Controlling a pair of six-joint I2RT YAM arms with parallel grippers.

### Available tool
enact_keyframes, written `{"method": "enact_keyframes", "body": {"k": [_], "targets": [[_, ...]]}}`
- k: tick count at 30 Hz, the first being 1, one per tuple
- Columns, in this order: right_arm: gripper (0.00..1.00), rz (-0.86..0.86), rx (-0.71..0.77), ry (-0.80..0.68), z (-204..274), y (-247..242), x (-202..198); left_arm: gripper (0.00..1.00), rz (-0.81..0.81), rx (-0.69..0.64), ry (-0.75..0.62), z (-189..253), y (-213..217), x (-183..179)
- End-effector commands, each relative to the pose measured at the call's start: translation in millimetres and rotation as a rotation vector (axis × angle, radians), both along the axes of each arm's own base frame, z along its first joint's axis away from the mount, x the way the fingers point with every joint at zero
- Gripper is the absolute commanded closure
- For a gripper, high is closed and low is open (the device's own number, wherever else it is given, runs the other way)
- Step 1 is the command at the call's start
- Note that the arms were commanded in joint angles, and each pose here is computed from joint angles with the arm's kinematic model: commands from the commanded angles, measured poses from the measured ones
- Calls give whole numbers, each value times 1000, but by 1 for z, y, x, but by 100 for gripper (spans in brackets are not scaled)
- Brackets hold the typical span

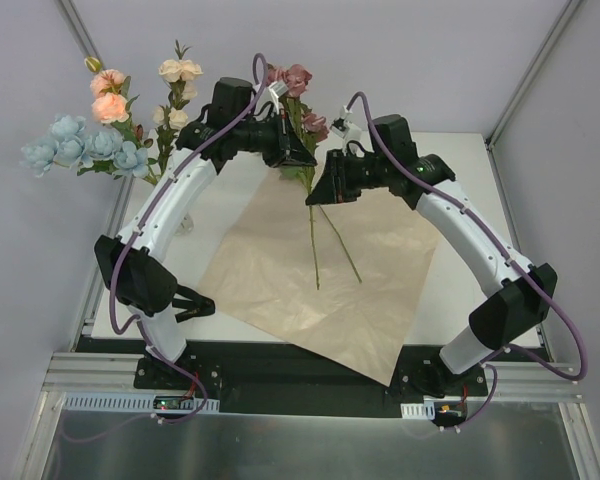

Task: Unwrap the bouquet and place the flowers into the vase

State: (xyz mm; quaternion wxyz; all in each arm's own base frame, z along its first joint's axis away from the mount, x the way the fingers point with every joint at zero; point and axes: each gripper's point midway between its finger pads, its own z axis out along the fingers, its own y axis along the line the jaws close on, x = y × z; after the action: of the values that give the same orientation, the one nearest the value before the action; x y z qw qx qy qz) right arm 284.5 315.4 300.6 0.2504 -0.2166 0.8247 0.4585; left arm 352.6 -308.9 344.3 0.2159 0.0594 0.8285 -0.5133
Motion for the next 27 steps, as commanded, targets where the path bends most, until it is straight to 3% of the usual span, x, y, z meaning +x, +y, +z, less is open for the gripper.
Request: {"method": "enact_keyframes", "body": {"k": [1, 2, 5, 11, 19, 27], "targets": [[65, -17, 8, -71, 24, -1, -1, 100, 68, 8, -182, 46, 26, -4], [54, -43, -18, -76, 21, -5, 2, 100, 89, 28, -204, 47, 31, -2], [45, -65, -37, -72, 21, -9, 6, 100, 126, 61, -258, 58, 46, -5], [41, -88, -59, -33, 13, -18, 9, 100, 297, 211, -428, 82, 91, -5], [41, -91, -102, -14, 7, -28, 5, 100, 913, 595, -661, 134, 229, 3], [40, -98, -143, -23, -3, -38, 3, 100, 1252, 739, -723, 181, 300, 2]]}}
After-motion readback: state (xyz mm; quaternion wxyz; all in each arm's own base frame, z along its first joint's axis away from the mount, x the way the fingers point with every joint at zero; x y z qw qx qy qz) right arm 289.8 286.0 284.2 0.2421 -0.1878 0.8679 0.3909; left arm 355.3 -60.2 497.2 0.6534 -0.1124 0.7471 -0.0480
